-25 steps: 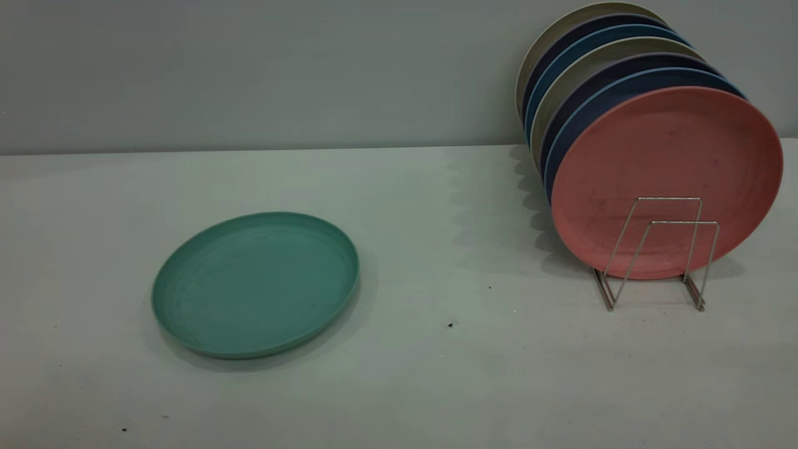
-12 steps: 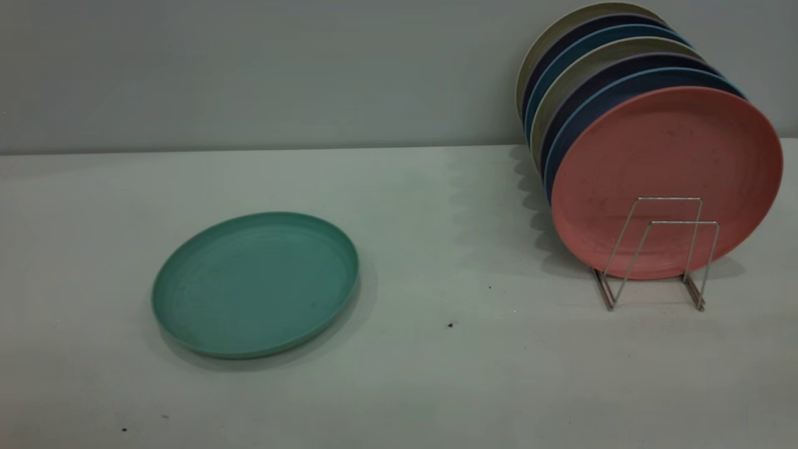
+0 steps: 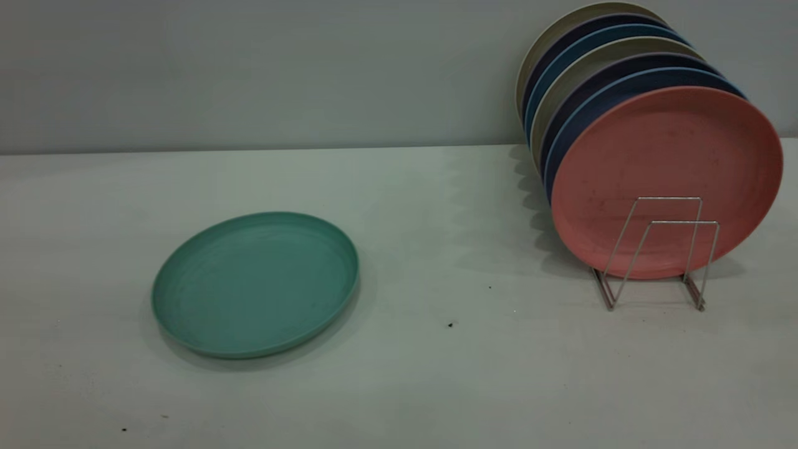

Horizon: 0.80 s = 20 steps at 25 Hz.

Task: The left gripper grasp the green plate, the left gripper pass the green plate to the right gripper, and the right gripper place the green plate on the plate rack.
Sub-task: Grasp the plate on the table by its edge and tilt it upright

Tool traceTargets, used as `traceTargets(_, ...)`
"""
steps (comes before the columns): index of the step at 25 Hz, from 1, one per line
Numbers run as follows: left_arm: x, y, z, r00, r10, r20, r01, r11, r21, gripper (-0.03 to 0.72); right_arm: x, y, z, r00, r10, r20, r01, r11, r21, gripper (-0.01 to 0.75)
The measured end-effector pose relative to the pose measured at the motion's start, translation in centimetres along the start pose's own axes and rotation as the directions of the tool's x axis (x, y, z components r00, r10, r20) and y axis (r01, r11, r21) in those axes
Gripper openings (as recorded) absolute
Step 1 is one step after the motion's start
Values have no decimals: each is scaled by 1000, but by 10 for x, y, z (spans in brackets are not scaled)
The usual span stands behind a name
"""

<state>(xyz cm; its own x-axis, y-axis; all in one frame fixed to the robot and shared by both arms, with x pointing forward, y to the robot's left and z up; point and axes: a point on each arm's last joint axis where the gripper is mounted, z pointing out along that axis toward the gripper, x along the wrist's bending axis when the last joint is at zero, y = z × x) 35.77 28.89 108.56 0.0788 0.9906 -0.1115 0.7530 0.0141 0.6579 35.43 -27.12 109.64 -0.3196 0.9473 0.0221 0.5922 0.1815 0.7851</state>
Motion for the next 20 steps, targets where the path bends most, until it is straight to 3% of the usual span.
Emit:
traceTargets(10, 12, 61, 106, 997, -79, -1, 77, 966, 247, 568, 4, 29, 94, 959, 30, -281, -29, 1000, 7, 481)
traceTargets(16, 23, 72, 176, 997, -74, -14, 74, 920, 384, 568, 38, 26, 151, 909, 36, -415, -15, 998, 54, 481)
traceTargets(20, 45, 73, 225, 995, -93, -35, 98, 879, 467, 568, 69, 22, 182, 856, 56, -513, -1, 994, 107, 481)
